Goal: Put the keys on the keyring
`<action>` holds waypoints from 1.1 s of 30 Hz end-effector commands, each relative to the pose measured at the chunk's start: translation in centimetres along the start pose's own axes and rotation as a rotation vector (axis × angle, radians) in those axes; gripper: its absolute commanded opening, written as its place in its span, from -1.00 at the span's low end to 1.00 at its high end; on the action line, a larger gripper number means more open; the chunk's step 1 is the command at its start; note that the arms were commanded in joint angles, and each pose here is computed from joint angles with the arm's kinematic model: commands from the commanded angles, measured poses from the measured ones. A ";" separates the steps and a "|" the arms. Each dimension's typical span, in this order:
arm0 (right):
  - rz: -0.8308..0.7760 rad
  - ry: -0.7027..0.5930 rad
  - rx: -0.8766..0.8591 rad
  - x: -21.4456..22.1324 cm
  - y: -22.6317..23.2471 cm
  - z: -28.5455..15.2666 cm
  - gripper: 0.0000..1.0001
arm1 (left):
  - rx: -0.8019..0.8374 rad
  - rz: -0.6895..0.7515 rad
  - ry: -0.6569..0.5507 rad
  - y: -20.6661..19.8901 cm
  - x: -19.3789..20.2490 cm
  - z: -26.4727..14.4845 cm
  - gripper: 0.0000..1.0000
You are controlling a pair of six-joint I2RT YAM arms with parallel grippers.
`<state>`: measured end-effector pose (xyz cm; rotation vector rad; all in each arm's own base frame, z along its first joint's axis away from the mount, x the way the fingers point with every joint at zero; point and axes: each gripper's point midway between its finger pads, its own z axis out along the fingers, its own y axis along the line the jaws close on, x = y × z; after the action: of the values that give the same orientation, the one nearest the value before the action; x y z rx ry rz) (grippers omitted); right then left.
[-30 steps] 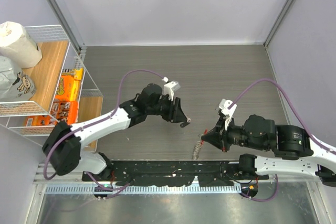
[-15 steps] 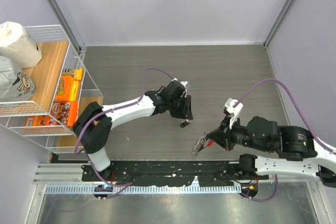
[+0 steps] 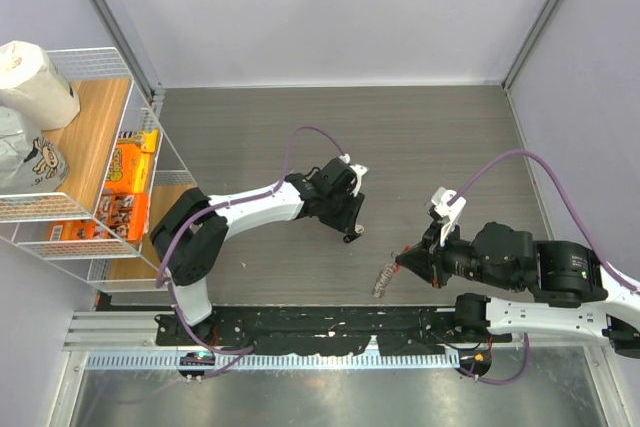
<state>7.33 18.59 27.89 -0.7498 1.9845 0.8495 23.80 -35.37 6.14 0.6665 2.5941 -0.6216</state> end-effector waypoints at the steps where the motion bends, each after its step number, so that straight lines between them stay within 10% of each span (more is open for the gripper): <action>1: 0.019 -0.046 -0.036 -1.7 0.9 -0.6 -0.89 | 0.045 0.311 -0.103 -0.7 -3.2 -1.5 -0.18; 20: 0.017 -0.090 -0.055 -1.5 0.1 -2.6 -0.89 | 0.336 1.116 -0.133 -4.3 -0.4 -1.3 -0.10; 33: 0.010 -0.122 -0.077 -1.1 -0.2 -3.2 -0.89 | 0.324 1.313 -0.131 -4.3 0.0 1.6 -0.12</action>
<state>6.58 16.02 28.83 -0.7289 1.9223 0.9108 21.27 -37.80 5.85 1.9866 1.5167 -0.5560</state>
